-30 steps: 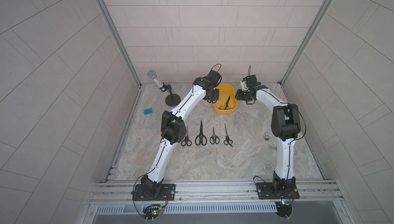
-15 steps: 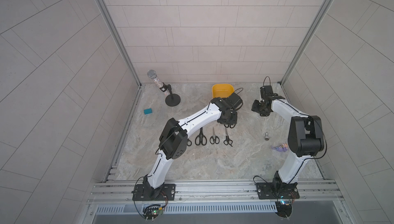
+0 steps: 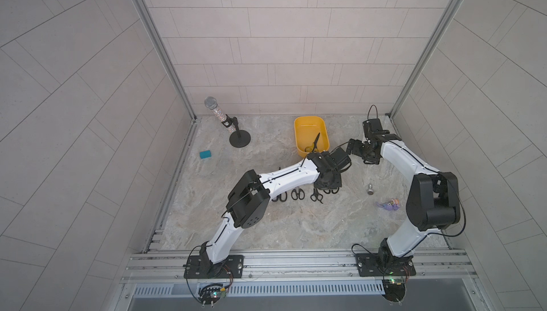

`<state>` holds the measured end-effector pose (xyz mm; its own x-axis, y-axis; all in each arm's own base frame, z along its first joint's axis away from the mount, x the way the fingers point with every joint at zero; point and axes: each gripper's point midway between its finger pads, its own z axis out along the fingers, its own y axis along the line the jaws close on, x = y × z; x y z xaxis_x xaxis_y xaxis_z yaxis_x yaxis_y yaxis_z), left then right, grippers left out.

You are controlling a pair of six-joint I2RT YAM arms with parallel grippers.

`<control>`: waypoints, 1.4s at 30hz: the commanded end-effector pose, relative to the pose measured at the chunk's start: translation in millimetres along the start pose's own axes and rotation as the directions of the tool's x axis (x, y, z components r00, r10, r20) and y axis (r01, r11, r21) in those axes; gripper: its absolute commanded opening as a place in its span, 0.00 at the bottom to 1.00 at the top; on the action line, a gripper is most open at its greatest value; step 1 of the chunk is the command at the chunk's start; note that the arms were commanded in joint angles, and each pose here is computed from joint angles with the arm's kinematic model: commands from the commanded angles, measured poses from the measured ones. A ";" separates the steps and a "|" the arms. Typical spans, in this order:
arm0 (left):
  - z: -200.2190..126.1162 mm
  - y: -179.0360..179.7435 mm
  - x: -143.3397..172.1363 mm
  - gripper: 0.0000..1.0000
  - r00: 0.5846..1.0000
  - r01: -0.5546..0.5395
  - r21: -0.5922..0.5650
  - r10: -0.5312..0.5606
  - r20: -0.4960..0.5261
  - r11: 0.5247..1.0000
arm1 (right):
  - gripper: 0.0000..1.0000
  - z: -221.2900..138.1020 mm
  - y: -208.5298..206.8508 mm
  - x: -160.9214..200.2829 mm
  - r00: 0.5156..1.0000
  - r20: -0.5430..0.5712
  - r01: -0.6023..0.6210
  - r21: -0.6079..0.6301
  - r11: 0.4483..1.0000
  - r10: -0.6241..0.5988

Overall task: Take the scissors out of the storage box
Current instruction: Place the scissors at the center of the board.

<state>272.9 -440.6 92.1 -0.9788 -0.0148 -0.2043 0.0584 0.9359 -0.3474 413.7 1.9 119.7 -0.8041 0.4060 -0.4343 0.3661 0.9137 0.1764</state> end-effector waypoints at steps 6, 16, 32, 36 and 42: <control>31.8 -13.5 13.7 0.00 0.998 0.051 0.003 -0.051 -0.023 0.999 | 1.00 -14.8 1.6 -30.2 0.998 0.055 -0.009 0.048 0.999 0.007; 57.0 -8.1 19.2 0.00 0.995 0.069 -0.028 -0.071 -0.066 0.997 | 1.00 -15.2 10.2 -34.6 0.998 0.056 -0.002 0.020 1.000 0.001; 77.5 -6.5 14.8 0.00 0.991 0.084 -0.021 -0.086 -0.101 0.996 | 0.99 -13.1 25.2 -35.0 0.998 0.055 0.016 -0.013 1.000 -0.016; 80.1 -7.8 16.5 0.00 0.990 0.084 -0.012 -0.084 -0.112 0.996 | 0.99 -12.3 28.4 -34.6 0.998 0.052 0.028 -0.017 0.999 -0.027; 74.1 -6.0 11.3 0.19 0.991 0.087 -0.010 -0.088 -0.104 0.996 | 0.99 -10.9 29.9 -34.0 0.998 0.053 0.035 -0.017 0.999 -0.034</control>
<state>270.0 -474.2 24.7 -0.9959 -0.0581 -0.0695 -0.0294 0.9328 -0.3592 445.7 13.8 145.9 -0.7890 0.3801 -0.4828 0.3350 0.9247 0.1806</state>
